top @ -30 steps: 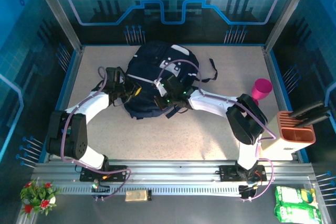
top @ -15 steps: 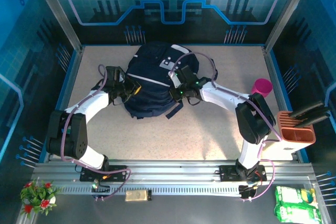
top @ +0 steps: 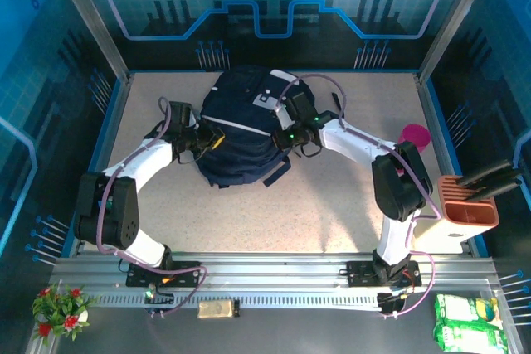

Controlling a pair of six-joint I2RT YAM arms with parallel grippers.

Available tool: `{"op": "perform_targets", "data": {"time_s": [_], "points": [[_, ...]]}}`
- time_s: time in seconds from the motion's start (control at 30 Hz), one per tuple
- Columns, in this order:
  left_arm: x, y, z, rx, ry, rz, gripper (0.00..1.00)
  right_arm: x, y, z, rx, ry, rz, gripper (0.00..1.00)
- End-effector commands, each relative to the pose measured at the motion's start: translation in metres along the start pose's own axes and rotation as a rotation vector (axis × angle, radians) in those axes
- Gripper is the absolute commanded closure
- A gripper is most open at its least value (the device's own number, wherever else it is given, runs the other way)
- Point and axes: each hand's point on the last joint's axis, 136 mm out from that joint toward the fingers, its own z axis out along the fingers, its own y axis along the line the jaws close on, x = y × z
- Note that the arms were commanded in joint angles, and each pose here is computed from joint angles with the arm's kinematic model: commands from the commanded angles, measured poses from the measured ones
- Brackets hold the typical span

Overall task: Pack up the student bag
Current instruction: Zip the student bag at the top-center of the table, then reset both arms

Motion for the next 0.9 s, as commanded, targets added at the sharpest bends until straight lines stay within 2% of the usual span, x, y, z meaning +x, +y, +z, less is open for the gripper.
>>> {"op": "perform_targets", "data": {"time_s": [0.0,0.1,0.3,0.33,0.4,0.5,0.8,0.87], "points": [[-0.013,-0.009,-0.03,-0.051,-0.072,0.115,0.56,-0.008,-0.028,-0.043,0.089,-0.1,0.054,0.79],[-0.03,-0.009,-0.051,-0.121,-0.173,0.179,0.43,-0.011,-0.045,-0.075,0.167,-0.179,0.121,0.53],[-0.073,-0.004,-0.095,-0.247,-0.473,0.312,0.08,-0.014,-0.091,-0.136,0.372,-0.348,0.21,0.24],[-0.081,0.0,-0.102,-0.275,-0.538,0.336,0.02,-0.013,-0.099,-0.148,0.42,-0.383,0.215,0.16],[-0.095,0.009,-0.115,-0.335,-0.655,0.373,0.01,-0.009,-0.114,-0.164,0.503,-0.435,0.233,0.0],[-0.108,0.022,-0.125,-0.393,-0.782,0.422,0.01,-0.001,-0.133,-0.176,0.581,-0.499,0.251,0.0],[-0.107,0.062,-0.108,-0.438,-0.874,0.504,0.01,0.038,-0.162,-0.159,0.73,-0.634,0.201,0.0],[-0.108,0.072,-0.104,-0.447,-0.886,0.522,0.01,0.051,-0.169,-0.154,0.777,-0.627,0.187,0.0]]}}
